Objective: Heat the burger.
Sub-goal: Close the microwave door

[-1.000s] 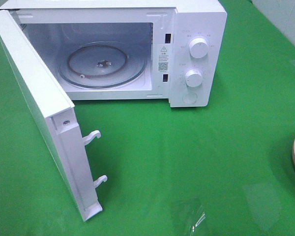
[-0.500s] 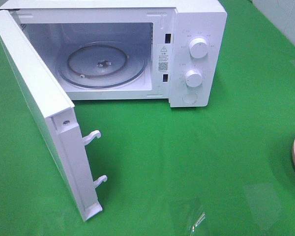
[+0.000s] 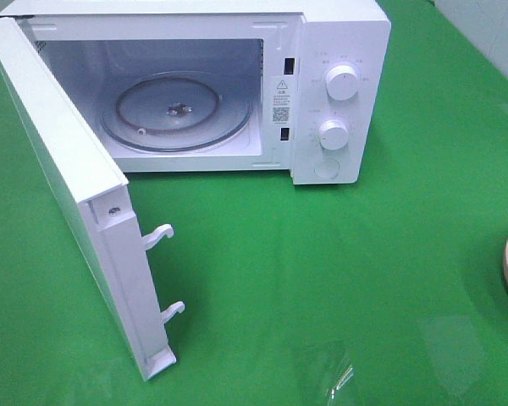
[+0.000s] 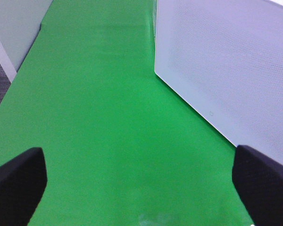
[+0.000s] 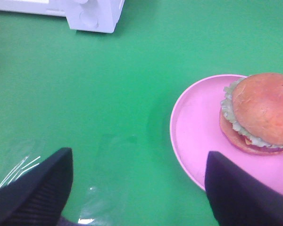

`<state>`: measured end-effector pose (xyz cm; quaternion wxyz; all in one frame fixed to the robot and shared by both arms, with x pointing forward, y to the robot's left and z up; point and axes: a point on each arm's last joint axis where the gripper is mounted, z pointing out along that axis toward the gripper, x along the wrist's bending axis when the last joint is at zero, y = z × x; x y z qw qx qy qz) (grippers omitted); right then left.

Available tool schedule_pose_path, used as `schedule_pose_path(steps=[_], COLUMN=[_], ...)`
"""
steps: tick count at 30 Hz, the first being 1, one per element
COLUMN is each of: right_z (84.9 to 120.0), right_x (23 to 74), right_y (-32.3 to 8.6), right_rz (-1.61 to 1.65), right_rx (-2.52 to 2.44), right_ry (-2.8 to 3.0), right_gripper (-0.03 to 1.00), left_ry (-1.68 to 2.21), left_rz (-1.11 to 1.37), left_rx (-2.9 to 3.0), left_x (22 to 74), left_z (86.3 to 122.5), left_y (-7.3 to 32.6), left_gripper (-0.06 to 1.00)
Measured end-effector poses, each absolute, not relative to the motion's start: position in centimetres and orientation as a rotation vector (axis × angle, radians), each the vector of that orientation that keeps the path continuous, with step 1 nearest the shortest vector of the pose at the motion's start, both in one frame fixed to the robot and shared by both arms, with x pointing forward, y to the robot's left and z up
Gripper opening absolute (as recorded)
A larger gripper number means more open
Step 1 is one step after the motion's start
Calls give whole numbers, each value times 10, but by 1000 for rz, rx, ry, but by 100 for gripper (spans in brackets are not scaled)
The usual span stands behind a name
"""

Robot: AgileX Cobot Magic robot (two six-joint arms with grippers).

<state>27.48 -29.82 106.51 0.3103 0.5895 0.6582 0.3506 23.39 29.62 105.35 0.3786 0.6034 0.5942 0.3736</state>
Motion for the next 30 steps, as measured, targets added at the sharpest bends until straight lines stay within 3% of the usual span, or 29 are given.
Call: schedule_pose_path(steps=[12,30], right_z=[1059,1059], right_x=[235,234], right_y=[-300,-299], right_rz=[1046,1047], right_rx=[1495,1502], right_ry=[1534,1524], right_gripper=[76,76], left_ry=[1518,1518], left_rz=[955,955], left_rx=[1542,1542], left_x=[234,234], left_z=[1054,1054], left_y=[296,296], left_gripper=[99,99])
